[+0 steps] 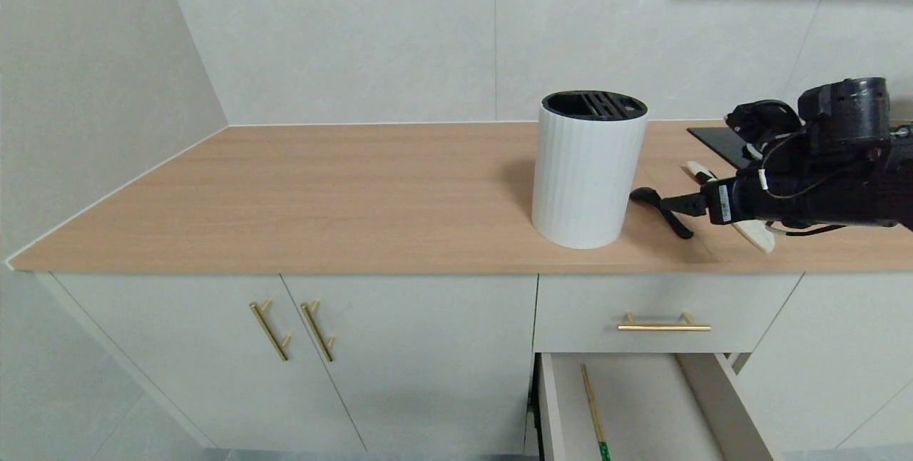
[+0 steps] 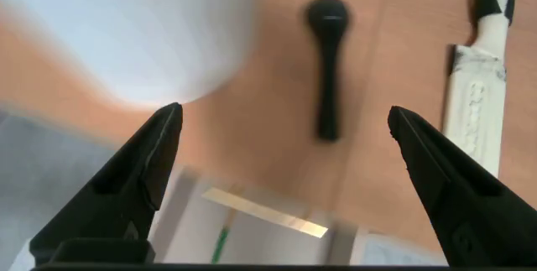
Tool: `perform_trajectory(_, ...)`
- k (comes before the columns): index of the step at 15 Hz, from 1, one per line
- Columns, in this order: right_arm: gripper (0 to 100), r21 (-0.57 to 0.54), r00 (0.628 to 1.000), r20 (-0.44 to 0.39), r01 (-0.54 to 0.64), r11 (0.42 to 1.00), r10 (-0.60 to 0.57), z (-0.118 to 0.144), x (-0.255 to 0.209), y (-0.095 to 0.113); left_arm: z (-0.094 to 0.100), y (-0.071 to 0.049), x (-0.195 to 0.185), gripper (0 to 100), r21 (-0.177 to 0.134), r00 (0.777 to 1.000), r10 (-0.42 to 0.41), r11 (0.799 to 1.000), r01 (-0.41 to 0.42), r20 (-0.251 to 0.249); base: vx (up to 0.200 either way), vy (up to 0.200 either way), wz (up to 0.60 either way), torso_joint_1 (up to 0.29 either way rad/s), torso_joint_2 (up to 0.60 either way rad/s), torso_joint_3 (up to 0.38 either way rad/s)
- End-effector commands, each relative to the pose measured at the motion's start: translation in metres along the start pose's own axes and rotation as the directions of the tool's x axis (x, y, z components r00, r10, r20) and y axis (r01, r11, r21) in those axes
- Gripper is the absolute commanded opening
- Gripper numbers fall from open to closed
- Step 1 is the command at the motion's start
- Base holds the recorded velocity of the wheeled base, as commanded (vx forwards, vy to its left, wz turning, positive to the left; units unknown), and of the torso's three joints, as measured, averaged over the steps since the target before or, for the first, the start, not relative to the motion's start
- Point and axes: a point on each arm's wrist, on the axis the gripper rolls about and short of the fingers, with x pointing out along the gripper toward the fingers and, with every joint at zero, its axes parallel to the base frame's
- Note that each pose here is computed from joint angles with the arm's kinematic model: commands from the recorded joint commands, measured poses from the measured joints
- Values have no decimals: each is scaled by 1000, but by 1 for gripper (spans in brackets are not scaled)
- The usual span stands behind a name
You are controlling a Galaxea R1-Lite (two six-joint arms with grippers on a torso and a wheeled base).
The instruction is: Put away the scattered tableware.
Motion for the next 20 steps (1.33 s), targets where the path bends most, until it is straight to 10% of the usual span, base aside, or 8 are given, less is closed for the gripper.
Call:
perform_trajectory(1, 100, 15, 999, -44, 16, 1000, -15, -21, 45, -14, 0, 0, 0, 100, 0, 1000, 1, 1000, -1, 0, 0, 0, 0, 0, 0, 0)
perform_trajectory(12, 100, 15, 999, -47, 22, 1000, -21, -40, 80, -16, 0, 0, 0, 100, 0, 1000, 1, 1000, -1, 0, 0, 0, 0, 0, 0, 0)
perform_trajectory(13, 0, 14, 999, -49, 18, 1000, -18, -41, 81, -15, 0, 0, 0, 100, 0, 1000, 1, 1000, -1, 0, 0, 0, 0, 0, 0, 0)
perform_trajectory(20, 0, 18, 999, -28, 21, 1000, -21, -35, 76, -15, 0, 0, 0, 100, 0, 1000, 1, 1000, -1, 0, 0, 0, 0, 0, 0, 0)
